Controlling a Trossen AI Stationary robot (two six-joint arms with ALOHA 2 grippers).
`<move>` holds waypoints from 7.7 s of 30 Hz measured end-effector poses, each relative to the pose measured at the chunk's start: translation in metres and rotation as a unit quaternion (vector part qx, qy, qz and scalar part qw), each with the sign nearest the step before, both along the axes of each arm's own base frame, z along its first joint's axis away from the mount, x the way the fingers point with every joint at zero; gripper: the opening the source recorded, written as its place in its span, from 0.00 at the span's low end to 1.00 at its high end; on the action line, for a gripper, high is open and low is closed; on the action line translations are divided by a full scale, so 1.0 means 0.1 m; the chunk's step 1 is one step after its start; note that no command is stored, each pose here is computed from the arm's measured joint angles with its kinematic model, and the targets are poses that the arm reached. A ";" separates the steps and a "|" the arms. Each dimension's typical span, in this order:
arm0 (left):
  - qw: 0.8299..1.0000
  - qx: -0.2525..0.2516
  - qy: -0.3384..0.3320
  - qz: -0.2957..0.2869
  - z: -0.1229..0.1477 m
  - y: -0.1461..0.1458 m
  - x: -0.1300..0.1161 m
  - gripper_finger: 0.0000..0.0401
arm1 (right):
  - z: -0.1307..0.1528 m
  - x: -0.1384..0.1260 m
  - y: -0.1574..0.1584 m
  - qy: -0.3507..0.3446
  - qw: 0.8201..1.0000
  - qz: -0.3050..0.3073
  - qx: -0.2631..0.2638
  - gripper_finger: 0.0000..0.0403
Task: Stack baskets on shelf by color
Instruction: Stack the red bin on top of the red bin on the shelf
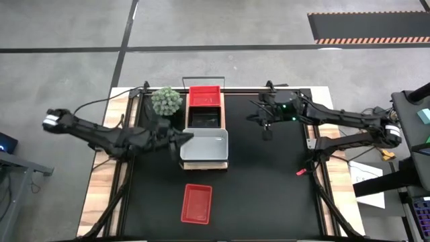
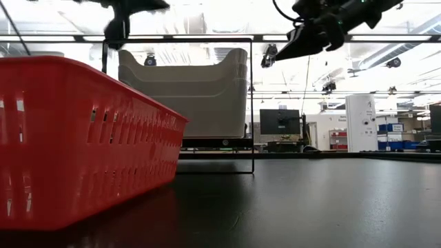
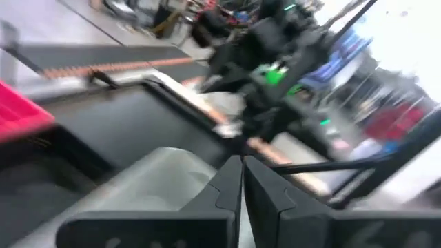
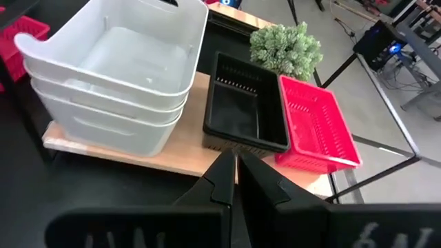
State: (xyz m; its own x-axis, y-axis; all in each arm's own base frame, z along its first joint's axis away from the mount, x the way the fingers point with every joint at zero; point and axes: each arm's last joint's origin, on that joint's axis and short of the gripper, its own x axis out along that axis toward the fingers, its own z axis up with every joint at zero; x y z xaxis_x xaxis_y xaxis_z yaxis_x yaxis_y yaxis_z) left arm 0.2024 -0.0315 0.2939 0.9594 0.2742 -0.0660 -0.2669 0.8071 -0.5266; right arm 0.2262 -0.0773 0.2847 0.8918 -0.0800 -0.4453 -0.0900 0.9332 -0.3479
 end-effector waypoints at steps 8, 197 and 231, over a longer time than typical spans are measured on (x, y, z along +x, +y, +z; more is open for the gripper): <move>0.993 -0.119 -0.016 -0.001 0.30 -0.67 0.17 0.00 | -0.04 -0.06 0.02 0.004 1.000 -0.009 0.020 0.03; 0.703 0.242 0.639 -0.200 -0.08 2.21 1.59 0.00 | -0.11 -0.16 0.05 0.059 0.998 0.012 -0.007 0.03; 0.718 0.226 0.624 -0.211 -0.12 2.17 1.60 0.22 | -0.12 -0.17 0.06 0.065 0.998 0.010 -0.002 0.03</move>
